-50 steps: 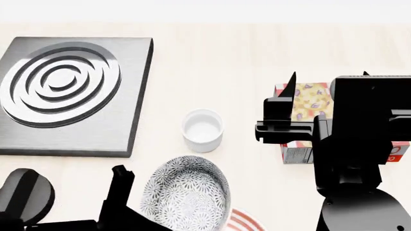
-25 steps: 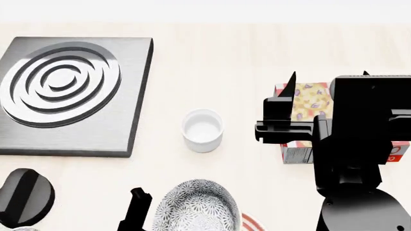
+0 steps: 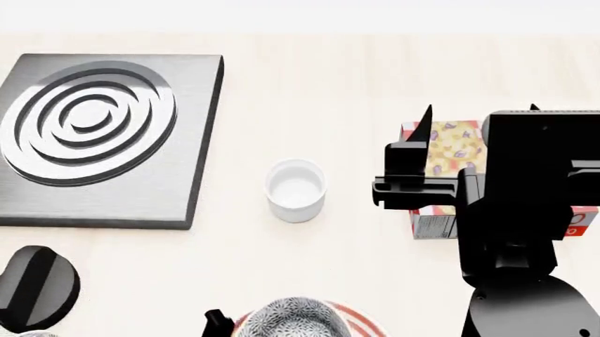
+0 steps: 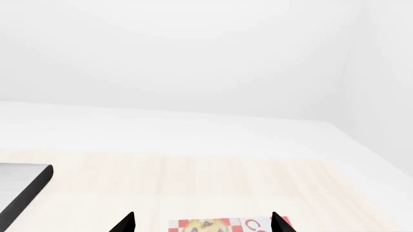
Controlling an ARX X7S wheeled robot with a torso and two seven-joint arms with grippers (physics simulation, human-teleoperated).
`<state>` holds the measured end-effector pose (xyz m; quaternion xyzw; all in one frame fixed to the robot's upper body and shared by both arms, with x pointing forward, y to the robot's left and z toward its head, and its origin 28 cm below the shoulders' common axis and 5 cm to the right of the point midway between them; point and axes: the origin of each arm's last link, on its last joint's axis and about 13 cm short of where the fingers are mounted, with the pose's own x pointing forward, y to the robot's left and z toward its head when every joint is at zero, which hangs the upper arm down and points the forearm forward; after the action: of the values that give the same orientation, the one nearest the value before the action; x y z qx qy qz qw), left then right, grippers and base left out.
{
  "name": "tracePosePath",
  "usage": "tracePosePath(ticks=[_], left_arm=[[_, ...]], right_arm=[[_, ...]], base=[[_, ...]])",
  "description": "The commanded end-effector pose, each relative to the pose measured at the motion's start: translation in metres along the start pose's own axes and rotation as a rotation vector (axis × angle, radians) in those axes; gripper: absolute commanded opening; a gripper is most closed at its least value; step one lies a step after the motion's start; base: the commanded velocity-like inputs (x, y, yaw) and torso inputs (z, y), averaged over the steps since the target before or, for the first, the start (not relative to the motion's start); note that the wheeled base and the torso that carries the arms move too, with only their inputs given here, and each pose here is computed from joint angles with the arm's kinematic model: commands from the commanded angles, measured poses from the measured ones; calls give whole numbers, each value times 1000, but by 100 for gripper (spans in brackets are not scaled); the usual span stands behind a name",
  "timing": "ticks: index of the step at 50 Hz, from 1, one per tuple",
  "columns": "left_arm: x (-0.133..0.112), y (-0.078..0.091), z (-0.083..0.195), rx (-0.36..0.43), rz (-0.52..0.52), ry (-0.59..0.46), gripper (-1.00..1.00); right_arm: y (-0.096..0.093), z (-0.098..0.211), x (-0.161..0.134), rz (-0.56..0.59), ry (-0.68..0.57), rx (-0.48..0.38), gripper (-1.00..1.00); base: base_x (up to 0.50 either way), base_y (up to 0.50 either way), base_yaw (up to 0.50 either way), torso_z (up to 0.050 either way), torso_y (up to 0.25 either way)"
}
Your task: Pick the akita bowl on the stove and place it on the plate.
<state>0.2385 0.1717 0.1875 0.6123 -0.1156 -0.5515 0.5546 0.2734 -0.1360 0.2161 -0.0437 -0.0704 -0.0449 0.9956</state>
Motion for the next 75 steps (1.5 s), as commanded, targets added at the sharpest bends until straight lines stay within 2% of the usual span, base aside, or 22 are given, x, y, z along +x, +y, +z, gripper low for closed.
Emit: tracePosePath(ticks=[1,35,75], left_arm=[[5,-3,0,-7,12,-2,-100],[16,-20,-5,-48,-7,13,-100],[21,-29,-4,-57,-2,21,-100]], right_arm=[[0,0,0,0,1,2,100],[0,0,0,0,1,1,100],[0,1,-1,0,2,0,100]], base=[[0,0,0,0,0],[0,0,0,0,0],[0,0,0,0,0]])
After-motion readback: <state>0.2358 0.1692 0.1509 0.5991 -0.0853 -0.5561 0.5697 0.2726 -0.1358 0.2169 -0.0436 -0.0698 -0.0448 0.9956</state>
